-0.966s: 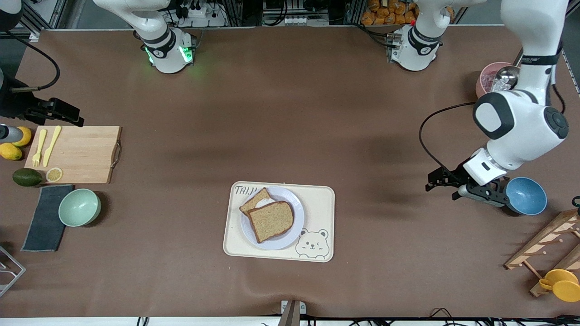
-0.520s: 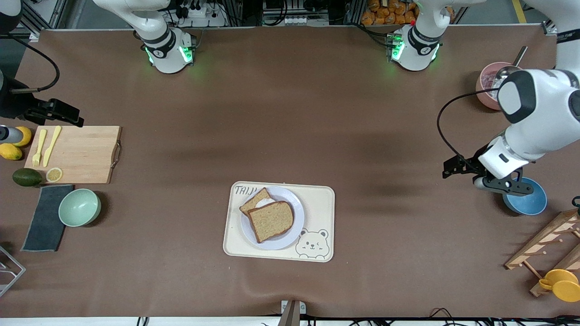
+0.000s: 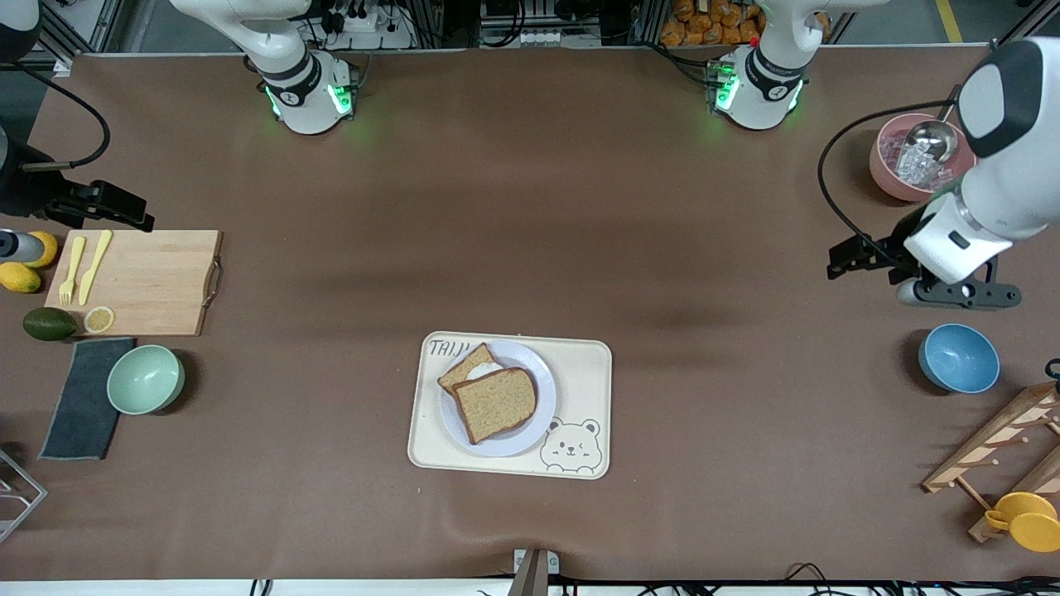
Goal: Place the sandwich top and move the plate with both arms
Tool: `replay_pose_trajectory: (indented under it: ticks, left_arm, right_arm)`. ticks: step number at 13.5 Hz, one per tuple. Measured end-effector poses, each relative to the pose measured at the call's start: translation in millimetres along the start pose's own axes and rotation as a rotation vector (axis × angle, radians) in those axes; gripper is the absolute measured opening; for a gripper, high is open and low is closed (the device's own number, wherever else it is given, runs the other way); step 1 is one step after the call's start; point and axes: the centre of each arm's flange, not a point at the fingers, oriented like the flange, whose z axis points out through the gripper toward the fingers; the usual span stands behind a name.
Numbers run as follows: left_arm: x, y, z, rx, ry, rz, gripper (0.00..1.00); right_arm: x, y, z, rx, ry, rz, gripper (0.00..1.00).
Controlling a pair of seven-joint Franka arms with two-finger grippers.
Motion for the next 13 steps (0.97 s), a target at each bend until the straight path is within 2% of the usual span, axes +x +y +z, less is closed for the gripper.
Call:
replay_pose_trajectory:
  ticks: [4,9,13]
  left_arm:
    - [-29,44,-40,0.005,0.022,-0.008,1.00]
    - [-36,20,-63,0.005,0.058,-0.021,1.00]
    - [-35,12,-78,0.007,0.075,0.063,1.00]
  right_arm:
    - [0,0,0,0.000,0.000,0.000,1.00]
    - [0,0,0,0.000,0.000,0.000,1.00]
    - [0,1,0,0.000,-0.002,0.002,1.00]
